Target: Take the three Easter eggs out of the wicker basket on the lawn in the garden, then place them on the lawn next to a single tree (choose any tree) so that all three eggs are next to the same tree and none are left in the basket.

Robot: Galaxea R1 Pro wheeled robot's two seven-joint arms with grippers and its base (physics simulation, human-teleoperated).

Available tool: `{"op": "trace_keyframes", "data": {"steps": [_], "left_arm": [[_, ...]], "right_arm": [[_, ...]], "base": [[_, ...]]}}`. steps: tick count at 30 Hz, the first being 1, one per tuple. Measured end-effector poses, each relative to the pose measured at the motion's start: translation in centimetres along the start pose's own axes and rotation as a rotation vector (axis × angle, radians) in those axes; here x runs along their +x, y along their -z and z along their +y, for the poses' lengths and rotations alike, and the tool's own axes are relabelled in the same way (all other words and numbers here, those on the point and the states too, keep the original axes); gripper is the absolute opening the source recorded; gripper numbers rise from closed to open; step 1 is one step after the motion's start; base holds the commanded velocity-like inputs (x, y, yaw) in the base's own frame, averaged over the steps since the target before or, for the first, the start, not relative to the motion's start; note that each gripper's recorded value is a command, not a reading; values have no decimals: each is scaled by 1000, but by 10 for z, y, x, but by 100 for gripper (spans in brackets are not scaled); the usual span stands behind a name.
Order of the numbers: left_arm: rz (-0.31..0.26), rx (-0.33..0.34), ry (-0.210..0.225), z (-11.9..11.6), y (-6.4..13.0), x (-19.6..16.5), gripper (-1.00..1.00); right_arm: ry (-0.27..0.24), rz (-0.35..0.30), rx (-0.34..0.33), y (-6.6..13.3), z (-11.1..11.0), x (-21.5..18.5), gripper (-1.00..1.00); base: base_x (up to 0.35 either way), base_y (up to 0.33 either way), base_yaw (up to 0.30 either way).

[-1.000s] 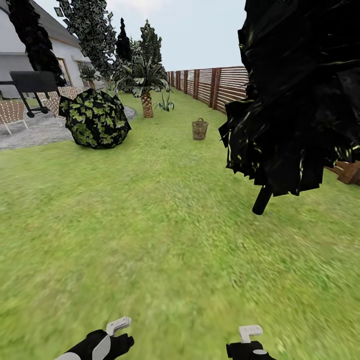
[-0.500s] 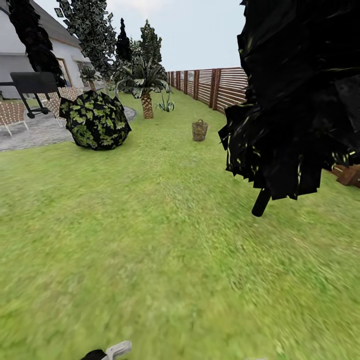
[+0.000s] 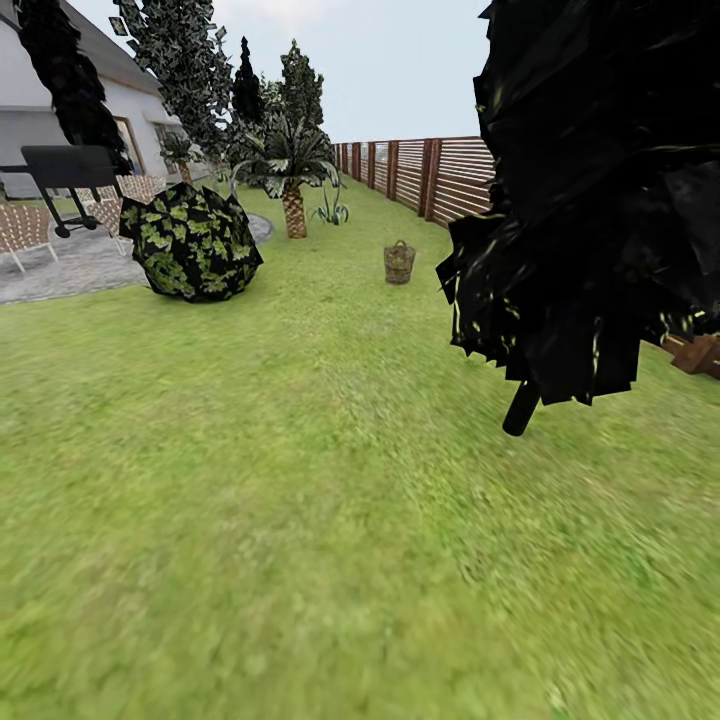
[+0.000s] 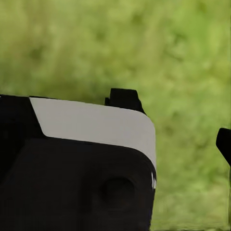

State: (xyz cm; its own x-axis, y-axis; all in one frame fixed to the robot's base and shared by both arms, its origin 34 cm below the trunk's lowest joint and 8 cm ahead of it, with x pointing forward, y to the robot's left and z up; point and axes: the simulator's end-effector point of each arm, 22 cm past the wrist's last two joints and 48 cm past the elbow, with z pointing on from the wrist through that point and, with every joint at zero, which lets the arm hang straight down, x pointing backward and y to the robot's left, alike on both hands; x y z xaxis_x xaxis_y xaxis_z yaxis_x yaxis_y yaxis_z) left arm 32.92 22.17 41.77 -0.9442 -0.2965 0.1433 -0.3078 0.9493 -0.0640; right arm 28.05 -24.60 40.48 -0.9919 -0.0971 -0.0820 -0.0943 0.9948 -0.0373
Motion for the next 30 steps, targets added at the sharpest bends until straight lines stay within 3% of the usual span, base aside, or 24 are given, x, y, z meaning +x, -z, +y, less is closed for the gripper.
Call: {"op": "trace_keyframes", "data": {"steps": [2,6,12,17,30], "left_arm": [[30,-7,2,7,-6,24,100],[40,-9,3,10,-7,31,100],[39,-12,5,12,-7,32,100],[-6,-12,3,12,-8,23,100],[-25,-12,2,12,-7,19,100]], "right_arm": [[67,22,-9,1,3,20,100],[107,32,-17,2,6,31,100],[116,24,-23,2,9,31,100],[117,20,-25,2,11,30,100],[118,20,-26,2,11,30,100]], "base": [[0,0,0],[0,0,0],[0,0,0],[48,0,0],[312,0,0]]}}
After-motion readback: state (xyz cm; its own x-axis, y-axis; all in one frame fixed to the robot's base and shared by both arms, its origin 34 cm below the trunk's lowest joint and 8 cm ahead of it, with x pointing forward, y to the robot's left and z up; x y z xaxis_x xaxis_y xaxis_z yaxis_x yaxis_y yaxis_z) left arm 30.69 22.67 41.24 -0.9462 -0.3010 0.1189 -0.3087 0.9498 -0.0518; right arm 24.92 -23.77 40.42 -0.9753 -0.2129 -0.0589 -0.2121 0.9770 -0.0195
